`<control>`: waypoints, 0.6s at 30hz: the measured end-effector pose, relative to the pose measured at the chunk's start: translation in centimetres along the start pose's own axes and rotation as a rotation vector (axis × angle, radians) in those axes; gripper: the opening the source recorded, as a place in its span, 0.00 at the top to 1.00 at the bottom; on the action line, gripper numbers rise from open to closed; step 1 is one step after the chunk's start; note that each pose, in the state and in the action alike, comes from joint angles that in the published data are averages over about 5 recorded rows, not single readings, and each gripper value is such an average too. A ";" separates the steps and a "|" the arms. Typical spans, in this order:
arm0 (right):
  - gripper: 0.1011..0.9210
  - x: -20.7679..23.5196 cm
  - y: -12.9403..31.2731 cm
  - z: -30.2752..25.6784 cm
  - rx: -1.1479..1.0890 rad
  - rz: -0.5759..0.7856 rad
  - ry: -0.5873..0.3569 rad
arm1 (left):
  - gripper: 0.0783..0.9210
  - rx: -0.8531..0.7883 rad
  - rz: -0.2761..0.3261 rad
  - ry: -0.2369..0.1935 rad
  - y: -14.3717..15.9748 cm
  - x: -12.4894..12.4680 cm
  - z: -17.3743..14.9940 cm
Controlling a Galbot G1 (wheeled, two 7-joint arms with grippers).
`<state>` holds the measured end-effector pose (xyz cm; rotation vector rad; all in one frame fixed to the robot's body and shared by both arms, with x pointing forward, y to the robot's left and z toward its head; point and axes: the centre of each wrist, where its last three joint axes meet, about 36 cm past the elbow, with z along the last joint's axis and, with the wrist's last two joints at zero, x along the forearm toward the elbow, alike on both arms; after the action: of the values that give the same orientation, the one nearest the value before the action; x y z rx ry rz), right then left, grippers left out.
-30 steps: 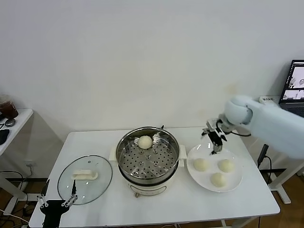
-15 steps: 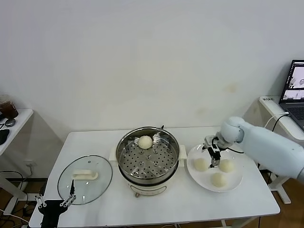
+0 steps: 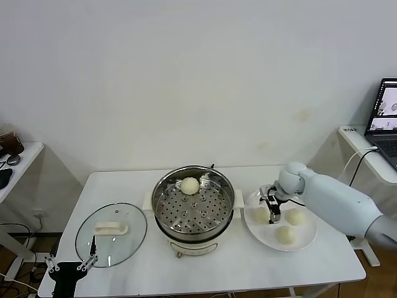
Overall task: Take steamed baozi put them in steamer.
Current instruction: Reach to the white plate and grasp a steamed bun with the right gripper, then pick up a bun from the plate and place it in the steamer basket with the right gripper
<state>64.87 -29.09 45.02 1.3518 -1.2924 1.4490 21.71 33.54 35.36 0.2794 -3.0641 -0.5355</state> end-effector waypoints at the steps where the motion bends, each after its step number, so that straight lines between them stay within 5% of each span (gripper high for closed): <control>1: 0.14 -0.1 -0.1 -0.1 0.000 0.001 0.001 | 0.12 0.000 0.000 0.000 0.0 0.0 0.0; 12: 0.46 -0.3 -0.1 -0.3 -0.015 -0.009 -0.005 | 0.12 -0.002 -0.001 -0.004 0.1 0.0 -0.1; 18: 0.50 1.5 -0.5 -0.4 -0.012 -0.001 -0.015 | 0.12 0.000 -0.001 -0.010 0.2 -0.2 -0.3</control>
<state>65.05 -28.78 46.62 1.3577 -1.3086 1.4304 21.87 33.63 35.67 0.2791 -3.0736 -0.5385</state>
